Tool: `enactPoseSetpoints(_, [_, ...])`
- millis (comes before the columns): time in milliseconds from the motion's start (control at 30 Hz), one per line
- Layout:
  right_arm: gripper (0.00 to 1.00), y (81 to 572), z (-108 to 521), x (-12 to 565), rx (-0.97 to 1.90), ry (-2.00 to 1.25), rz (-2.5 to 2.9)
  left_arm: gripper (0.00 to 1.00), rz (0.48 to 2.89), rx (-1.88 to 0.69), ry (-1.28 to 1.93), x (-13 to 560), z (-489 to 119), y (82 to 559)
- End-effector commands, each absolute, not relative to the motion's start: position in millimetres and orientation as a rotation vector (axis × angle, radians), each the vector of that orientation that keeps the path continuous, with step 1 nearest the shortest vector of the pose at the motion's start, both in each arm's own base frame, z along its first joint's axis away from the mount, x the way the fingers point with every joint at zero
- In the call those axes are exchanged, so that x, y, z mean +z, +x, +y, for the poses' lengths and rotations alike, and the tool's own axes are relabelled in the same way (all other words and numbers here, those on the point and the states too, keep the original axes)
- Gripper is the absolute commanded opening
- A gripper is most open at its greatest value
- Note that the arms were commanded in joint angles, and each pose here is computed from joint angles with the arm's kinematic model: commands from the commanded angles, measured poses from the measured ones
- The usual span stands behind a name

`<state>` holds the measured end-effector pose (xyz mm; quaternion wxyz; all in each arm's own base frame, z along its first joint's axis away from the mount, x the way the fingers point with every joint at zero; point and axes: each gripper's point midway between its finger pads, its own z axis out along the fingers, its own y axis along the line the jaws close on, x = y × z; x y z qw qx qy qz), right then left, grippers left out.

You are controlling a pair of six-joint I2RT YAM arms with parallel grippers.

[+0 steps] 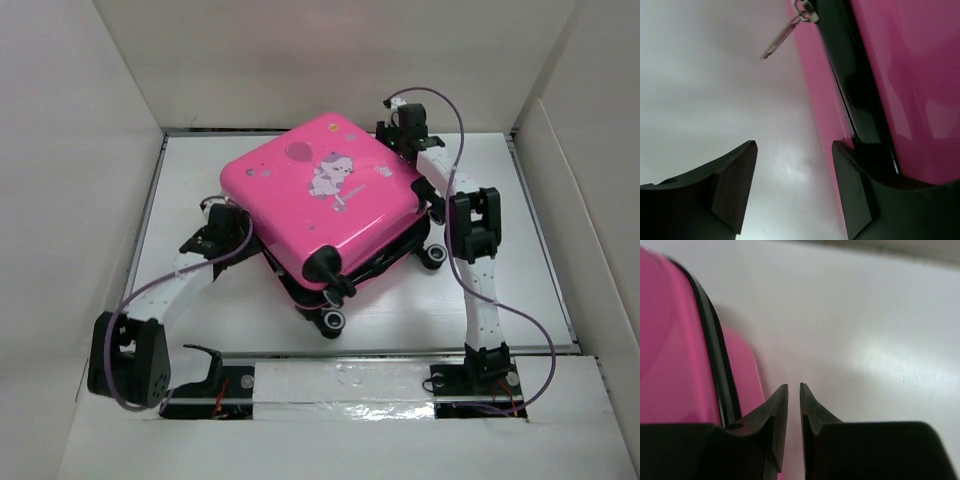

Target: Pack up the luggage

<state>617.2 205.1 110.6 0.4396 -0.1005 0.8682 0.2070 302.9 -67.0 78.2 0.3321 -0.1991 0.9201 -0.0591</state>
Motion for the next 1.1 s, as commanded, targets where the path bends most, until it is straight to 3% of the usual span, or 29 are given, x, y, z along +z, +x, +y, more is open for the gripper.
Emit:
enactPoseSetpoints(0, [0.29,548.6,363.6,202.7,0.900,-0.636,1.986,0.62,2.489,-0.696,-0.278,97.5,-171.7,255.0])
enactPoseSetpoints(67, [0.41,553.7,356.2,211.0,0.880,-0.615,1.981,0.62,2.384,-0.659,-0.318,118.3,-158.8,256.7])
enactPoseSetpoints(100, [0.53,549.9,353.3,219.0,0.878,-0.598,1.979,0.64,2.332,-0.634,-0.336,128.3,-151.9,259.4])
enactPoseSetpoints(200, [0.71,566.0,320.7,240.9,0.837,-0.509,1.932,0.68,2.120,-0.575,-0.403,179.7,-129.1,270.2])
enactPoseSetpoints(300, [0.79,564.9,289.4,272.1,0.813,-0.455,1.901,0.68,1.922,-0.516,-0.465,236.1,-101.8,270.8])
enactPoseSetpoints(333, [0.80,562.6,270.7,307.1,0.794,-0.432,1.835,0.69,1.861,-0.506,-0.480,253.3,-94.5,270.7])
enactPoseSetpoints(400, [0.80,554.8,251.5,312.9,0.779,-0.373,1.826,0.68,1.713,-0.508,-0.494,296.1,-80.6,266.9])
enactPoseSetpoints(433, [0.76,554.7,239.7,335.8,0.765,-0.355,1.746,0.68,1.646,-0.531,-0.483,317.7,-80.2,268.6])
enactPoseSetpoints(467, [0.64,533.7,231.6,352.3,0.756,-0.337,1.715,0.67,1.622,-0.534,-0.486,328.0,-80.1,271.7])
enactPoseSetpoints(500, [0.33,526.0,221.2,365.3,0.751,-0.305,1.683,0.66,1.583,-0.558,-0.479,347.1,-82.0,273.7])
enactPoseSetpoints(600, [0.00,482.7,188.4,403.2,0.675,-0.215,1.564,0.63,1.540,-0.633,-0.449,369.9,-101.9,296.4])
enactPoseSetpoints(667, [0.00,458.0,167.8,417.7,0.617,-0.145,1.487,0.62,1.534,-0.666,-0.442,370.4,-111.0,321.9])
enactPoseSetpoints(800, [0.00,384.9,132.1,385.1,0.573,0.017,1.490,0.62,1.534,-0.628,-0.505,358.0,-102.8,369.4])
enactPoseSetpoints(933, [0.00,325.9,90.4,281.2,0.516,0.308,1.579,0.62,1.565,-0.628,-0.595,339.3,-73.3,425.0])
enactPoseSetpoints(1067, [0.00,295.3,56.6,234.6,0.431,0.476,1.605,0.63,1.703,-0.626,-0.671,287.0,-51.4,480.4])
